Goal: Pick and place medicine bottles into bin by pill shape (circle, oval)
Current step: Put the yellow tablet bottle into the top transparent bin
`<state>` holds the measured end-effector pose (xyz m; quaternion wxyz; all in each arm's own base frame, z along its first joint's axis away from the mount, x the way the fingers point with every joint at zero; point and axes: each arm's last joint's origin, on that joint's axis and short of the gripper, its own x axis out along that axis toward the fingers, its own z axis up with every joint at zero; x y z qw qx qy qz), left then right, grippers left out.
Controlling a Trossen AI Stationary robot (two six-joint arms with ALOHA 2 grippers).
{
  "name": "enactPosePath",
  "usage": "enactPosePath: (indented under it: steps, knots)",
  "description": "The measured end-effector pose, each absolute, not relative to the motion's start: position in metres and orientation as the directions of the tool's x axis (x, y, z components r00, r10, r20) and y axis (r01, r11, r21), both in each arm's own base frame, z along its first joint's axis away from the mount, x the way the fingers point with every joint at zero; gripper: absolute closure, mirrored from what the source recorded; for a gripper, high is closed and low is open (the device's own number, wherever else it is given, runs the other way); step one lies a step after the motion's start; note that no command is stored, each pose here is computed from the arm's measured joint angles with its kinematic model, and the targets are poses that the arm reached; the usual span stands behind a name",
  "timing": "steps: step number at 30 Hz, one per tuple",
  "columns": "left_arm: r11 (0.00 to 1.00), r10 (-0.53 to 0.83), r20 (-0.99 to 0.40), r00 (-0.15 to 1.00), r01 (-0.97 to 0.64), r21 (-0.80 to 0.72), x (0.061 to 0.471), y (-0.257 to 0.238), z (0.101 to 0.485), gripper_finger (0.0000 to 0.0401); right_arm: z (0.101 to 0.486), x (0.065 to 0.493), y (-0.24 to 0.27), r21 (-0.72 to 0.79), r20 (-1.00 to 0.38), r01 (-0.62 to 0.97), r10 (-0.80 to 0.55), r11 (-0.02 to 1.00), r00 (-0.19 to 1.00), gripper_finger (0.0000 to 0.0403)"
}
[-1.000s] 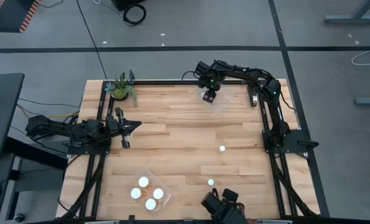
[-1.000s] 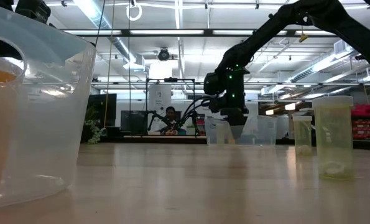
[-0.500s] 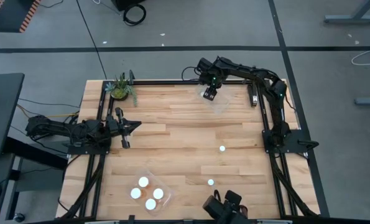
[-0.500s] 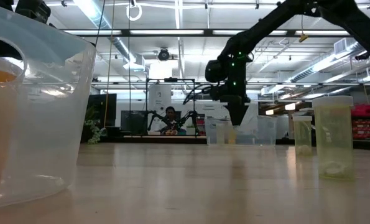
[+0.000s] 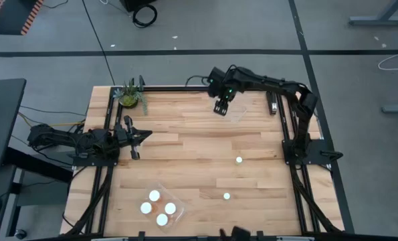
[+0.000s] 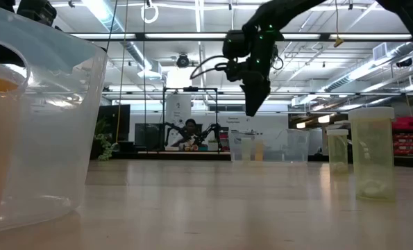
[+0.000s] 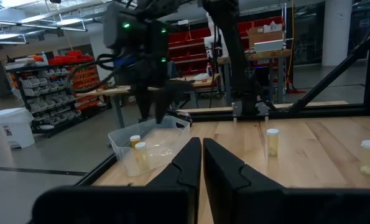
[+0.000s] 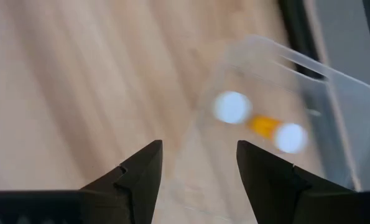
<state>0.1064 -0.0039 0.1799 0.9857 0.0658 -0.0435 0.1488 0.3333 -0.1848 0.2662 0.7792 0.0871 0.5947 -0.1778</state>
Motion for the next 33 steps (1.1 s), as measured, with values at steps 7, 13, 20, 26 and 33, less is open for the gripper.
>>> enactPosePath:
  steps: [7, 13, 20, 26, 33]
  knots:
    - [0.947, 0.288, 0.105, 0.952, -0.299, 0.117, 0.106, -0.004, 0.18, 0.0369, 0.263, 0.36, -0.128, -0.064, -0.96, 0.256, -0.129, 0.964, 0.248, 0.019]
    - [0.947, 0.288, 0.105, 0.952, -0.299, 0.117, 0.106, -0.004, 0.18, 0.0367, 0.254, 0.371, -0.075, -0.051, -0.97, 0.148, -0.084, 0.988, 0.227, 0.019]
    - [0.947, 0.288, 0.105, 0.952, -0.299, 0.117, 0.106, -0.004, 0.18, 0.0378, 0.236, 0.371, -0.032, -0.037, -0.982, 0.096, -0.054, 0.995, 0.182, 0.019]
    - [0.947, 0.288, 0.105, 0.952, -0.299, 0.117, 0.106, -0.004, 0.18, 0.0369, 0.221, 0.366, -0.006, -0.028, -0.989, 0.09, -0.04, 0.996, 0.141, 0.019]
    - [0.947, 0.288, 0.105, 0.952, -0.299, 0.117, 0.106, -0.004, 0.18, 0.0369, 0.205, 0.357, 0.009, -0.015, -0.996, 0.094, -0.023, 0.995, 0.081, 0.019]
